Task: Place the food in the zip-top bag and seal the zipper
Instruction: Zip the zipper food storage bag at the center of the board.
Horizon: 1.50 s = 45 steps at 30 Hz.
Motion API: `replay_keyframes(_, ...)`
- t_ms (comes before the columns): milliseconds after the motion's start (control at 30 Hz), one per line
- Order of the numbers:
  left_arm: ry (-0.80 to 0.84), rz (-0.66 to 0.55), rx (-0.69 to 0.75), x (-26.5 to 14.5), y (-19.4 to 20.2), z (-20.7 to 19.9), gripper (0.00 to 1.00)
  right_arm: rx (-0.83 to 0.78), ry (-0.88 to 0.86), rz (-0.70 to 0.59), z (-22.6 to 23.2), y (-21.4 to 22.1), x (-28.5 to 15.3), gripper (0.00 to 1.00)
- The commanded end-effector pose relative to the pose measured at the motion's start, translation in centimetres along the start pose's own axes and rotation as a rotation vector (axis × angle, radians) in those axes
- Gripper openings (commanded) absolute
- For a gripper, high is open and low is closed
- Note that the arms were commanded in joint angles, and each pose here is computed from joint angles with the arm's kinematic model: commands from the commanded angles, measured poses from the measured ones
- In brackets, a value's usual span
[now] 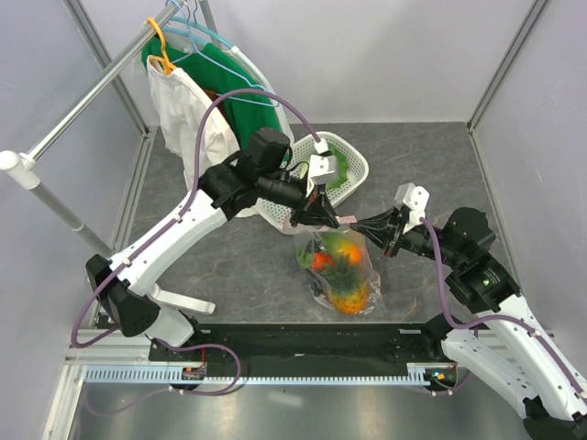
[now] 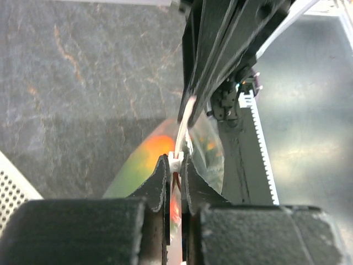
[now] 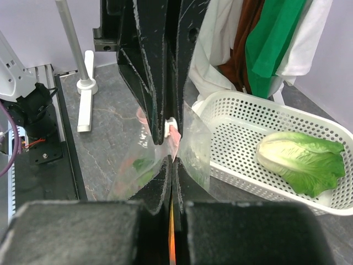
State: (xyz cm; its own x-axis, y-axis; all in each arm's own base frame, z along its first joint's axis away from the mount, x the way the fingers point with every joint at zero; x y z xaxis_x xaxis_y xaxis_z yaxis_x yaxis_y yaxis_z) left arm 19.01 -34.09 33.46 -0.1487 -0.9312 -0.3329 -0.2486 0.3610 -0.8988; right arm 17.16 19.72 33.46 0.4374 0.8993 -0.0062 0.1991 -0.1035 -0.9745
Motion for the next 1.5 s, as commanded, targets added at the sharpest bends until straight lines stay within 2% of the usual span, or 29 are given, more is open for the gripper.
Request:
replay_keyframes(0,-0.088,0.044,0.05,-2.0,2.1,0.4,0.05,-0.064,0.047,-0.072,-0.6,-2.6,-0.7,0.0)
replay_keyframes(300,-0.233,0.089,0.046,-5.2,4.5,3.4,0.08,-0.083,0.17,-0.071,-2.3,-3.0,-1.4,0.0)
replay_keyframes(833,-0.346,0.166,0.133,-8.2,6.6,4.8,0.08,-0.134,0.454,-0.057,-6.0,-3.6,-3.9,0.0)
replay_keyframes(1167,-0.397,0.211,0.148,-9.9,8.2,5.6,0.08,-0.149,0.509,-0.02,-6.5,-2.9,-4.8,0.0)
replay_keyframes(1267,-0.354,0.182,0.184,-9.8,7.5,4.7,0.03,-0.144,0.458,-0.033,-5.7,-2.9,-4.5,0.0)
replay_keyframes(1300,-0.342,0.172,0.192,-9.7,7.3,4.4,0.02,-0.147,0.379,-0.045,-4.6,-2.9,-3.9,0.0)
replay_keyframes(1333,-0.329,0.159,0.21,-9.6,6.6,4.2,0.02,-0.149,0.328,-0.039,-4.0,-2.7,-3.4,0.06)
replay_keyframes(1367,-0.316,0.149,0.218,-9.4,6.2,4.1,0.02,-0.173,0.276,-0.028,-3.4,-2.4,-3.0,0.28)
replay_keyframes(1433,-0.292,0.137,0.241,-8.9,5.2,3.7,0.02,-0.193,0.13,-0.002,-1.9,-1.9,-2.0,0.5)
replay_keyframes(1467,-0.279,0.125,0.265,-8.6,4.2,3.5,0.02,-0.219,0.099,0.011,-1.7,-1.8,-1.7,0.67)
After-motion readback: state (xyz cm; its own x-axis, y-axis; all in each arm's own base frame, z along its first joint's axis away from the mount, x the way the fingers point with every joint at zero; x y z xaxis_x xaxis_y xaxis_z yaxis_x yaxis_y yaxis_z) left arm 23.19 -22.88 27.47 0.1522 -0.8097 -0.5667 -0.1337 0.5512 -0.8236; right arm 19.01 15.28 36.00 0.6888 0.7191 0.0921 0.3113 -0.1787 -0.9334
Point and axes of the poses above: each gripper's point midway between its finger pads, its own x axis out along the fingers, its own z axis along the line the jaws close on, y = z × x, the point moved 2 cm from there along -x, back along the fingers, and after that the axes turned 10 degrees about -x, right-handed, at the moved point
